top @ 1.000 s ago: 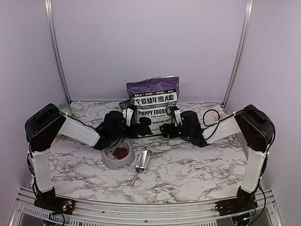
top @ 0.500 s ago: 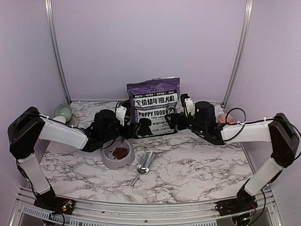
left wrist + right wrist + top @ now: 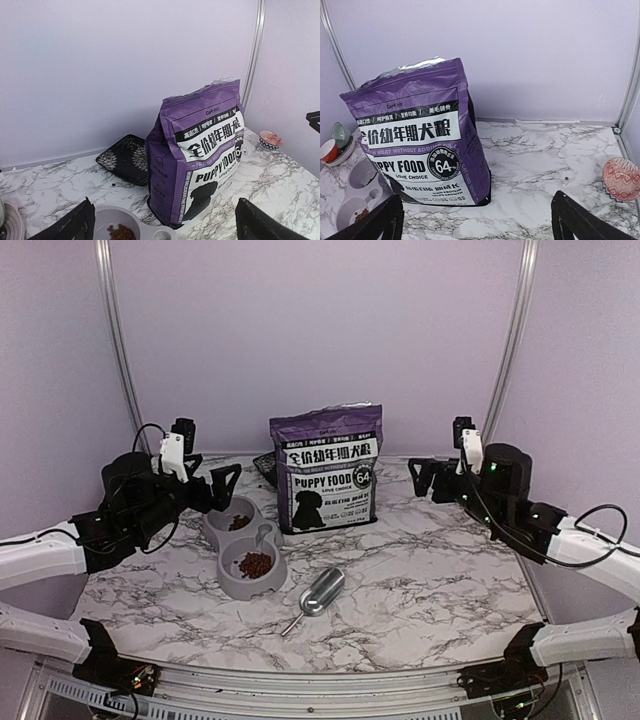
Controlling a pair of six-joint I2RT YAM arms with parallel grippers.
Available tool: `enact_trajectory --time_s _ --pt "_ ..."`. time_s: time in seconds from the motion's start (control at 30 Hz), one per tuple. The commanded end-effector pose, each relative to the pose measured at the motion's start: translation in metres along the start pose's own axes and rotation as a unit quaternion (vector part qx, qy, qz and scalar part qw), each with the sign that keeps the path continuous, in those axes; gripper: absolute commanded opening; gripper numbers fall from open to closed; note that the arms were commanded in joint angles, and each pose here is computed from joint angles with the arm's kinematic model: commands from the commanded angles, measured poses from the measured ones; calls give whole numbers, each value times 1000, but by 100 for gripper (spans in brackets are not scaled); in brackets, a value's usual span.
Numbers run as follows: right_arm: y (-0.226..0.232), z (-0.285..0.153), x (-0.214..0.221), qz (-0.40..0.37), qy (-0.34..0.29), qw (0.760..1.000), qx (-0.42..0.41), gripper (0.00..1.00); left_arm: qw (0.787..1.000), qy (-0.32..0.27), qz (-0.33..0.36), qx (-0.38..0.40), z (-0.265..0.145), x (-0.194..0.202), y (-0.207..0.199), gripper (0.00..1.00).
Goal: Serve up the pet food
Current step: Reset both arms
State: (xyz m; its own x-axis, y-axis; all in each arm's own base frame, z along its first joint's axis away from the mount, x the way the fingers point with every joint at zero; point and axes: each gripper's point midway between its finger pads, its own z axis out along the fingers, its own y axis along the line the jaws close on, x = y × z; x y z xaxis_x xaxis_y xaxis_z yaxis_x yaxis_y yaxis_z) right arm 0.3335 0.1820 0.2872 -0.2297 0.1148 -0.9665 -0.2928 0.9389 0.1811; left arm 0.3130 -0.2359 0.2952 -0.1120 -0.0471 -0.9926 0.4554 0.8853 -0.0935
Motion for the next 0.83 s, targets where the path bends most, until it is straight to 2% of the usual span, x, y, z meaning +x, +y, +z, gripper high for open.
enact_trajectory --time_s 0.0,0.13,0.27,0.5,0.6,0.8 --pt "-47 -28 11 -8 31 996 84 100 995 51 22 -80 -39 25 40 99" --pt "-103 -41 23 24 32 991 130 100 989 61 36 -126 -73 39 67 99" --pt "-143 -48 42 78 44 986 142 100 983 61 35 -169 -106 54 91 99" --pt "-141 -53 47 86 24 988 126 100 977 32 18 -208 -141 69 115 99" --pt "-142 -56 47 84 17 988 127 100 978 23 14 -205 -143 66 115 99" --pt "-142 -58 42 73 8 989 127 100 978 44 30 -204 -136 72 113 99"
